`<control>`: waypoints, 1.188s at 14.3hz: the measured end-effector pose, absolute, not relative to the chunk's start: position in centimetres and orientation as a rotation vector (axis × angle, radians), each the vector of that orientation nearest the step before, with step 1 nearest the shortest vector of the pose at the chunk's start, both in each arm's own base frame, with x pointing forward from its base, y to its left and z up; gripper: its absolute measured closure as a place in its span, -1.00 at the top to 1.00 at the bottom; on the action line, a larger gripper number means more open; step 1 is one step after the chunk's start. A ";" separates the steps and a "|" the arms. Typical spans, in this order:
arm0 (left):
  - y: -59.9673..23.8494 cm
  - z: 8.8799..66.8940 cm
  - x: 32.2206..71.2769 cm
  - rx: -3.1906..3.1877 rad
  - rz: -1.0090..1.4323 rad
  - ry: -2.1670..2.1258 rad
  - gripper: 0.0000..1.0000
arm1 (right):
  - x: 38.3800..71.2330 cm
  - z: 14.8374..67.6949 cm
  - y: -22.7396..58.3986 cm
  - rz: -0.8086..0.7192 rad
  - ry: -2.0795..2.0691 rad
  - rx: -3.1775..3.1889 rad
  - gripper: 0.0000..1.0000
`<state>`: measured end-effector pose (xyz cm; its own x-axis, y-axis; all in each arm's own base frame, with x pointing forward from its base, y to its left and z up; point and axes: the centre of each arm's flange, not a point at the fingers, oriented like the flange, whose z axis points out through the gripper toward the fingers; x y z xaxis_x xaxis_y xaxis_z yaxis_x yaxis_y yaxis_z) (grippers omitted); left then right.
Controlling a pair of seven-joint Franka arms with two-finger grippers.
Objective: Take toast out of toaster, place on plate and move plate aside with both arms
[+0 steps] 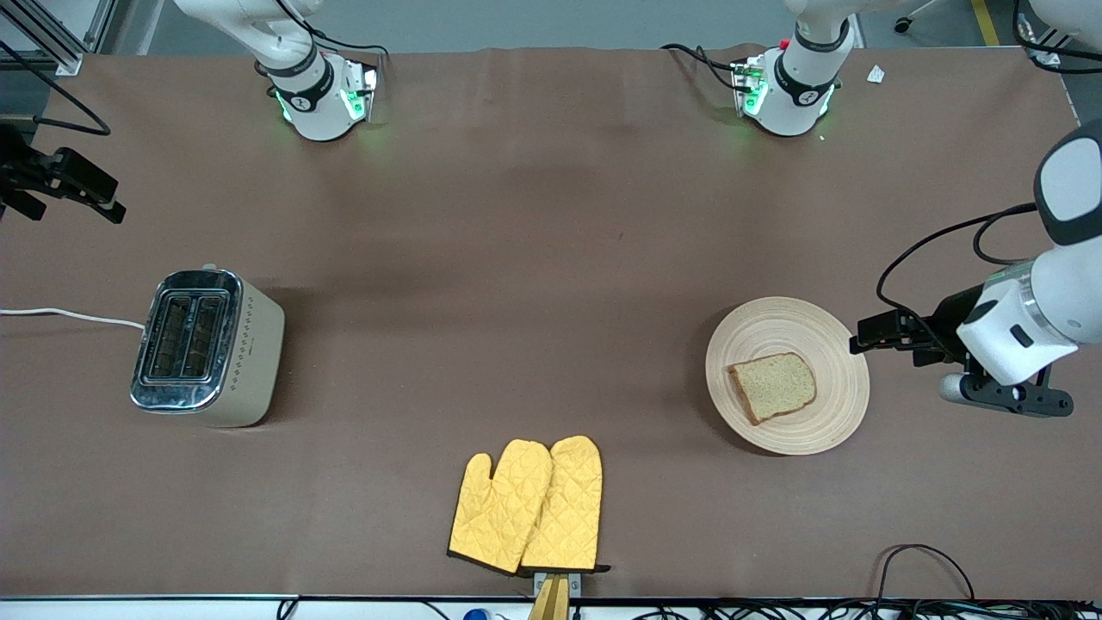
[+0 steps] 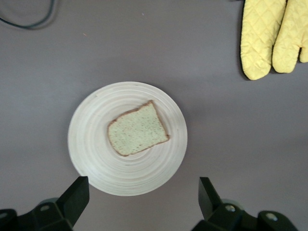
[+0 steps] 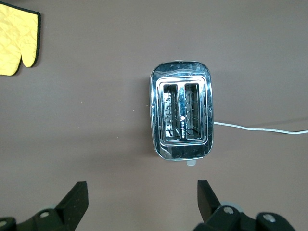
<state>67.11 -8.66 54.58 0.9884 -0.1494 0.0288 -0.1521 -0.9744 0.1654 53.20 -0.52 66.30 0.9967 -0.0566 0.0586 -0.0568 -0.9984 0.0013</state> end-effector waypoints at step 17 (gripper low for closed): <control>-7.7 64.9 54.3 3.191 0.013 -0.158 1.00 | 53.2 65.2 -4.0 0.052 -0.074 3.122 1.00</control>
<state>54.29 -7.67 64.92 0.9951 -0.0992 0.0054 -0.0988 -0.9937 -0.0536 53.18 -3.95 65.19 0.9983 -0.0470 0.0338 -0.0476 -0.9987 0.0173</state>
